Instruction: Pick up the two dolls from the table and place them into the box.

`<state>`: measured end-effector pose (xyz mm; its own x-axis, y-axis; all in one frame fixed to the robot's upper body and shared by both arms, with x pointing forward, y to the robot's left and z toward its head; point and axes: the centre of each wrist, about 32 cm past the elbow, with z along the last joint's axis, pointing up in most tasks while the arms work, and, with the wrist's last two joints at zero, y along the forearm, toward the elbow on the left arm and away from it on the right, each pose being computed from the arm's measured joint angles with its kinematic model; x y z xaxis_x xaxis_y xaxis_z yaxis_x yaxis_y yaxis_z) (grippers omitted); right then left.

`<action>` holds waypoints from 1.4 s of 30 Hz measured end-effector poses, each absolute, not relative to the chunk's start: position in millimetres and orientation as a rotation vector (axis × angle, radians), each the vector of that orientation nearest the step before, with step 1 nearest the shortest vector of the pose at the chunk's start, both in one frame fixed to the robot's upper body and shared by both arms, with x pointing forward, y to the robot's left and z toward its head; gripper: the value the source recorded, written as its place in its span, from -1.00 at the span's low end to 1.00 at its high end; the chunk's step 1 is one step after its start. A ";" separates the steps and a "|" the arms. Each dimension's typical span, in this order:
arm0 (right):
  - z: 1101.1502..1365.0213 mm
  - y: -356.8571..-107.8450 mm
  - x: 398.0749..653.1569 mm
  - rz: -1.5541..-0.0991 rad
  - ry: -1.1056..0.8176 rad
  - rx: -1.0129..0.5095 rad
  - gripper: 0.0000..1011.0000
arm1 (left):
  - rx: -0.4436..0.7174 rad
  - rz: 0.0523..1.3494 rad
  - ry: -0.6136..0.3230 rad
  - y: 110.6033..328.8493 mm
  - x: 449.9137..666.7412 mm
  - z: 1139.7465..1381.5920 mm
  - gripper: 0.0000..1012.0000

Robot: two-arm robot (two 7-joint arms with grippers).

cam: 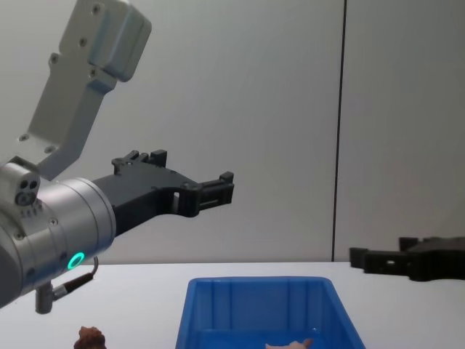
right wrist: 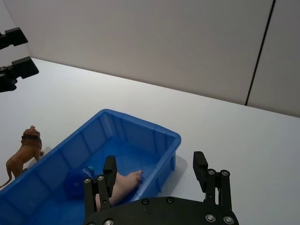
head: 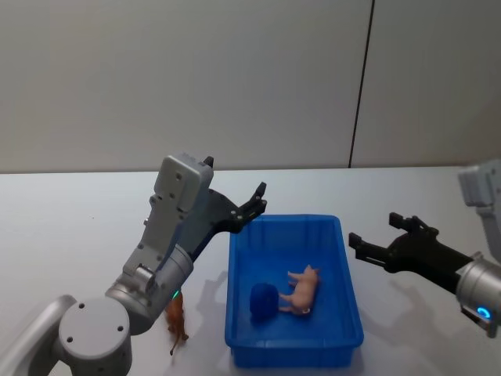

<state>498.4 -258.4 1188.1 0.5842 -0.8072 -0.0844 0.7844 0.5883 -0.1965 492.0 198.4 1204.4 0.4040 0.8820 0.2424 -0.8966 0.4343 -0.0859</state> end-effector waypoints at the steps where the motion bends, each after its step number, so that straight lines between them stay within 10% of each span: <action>1: 1188.1 -260.2 497.7 -0.934 0.171 -0.142 0.98 | 0.061 1.124 -0.268 198.4 492.0 1204.4 0.98; 42: 1188.4 -287.3 486.4 -0.964 0.171 -0.129 0.98 | 0.158 1.372 0.029 222.4 430.4 1178.4 0.98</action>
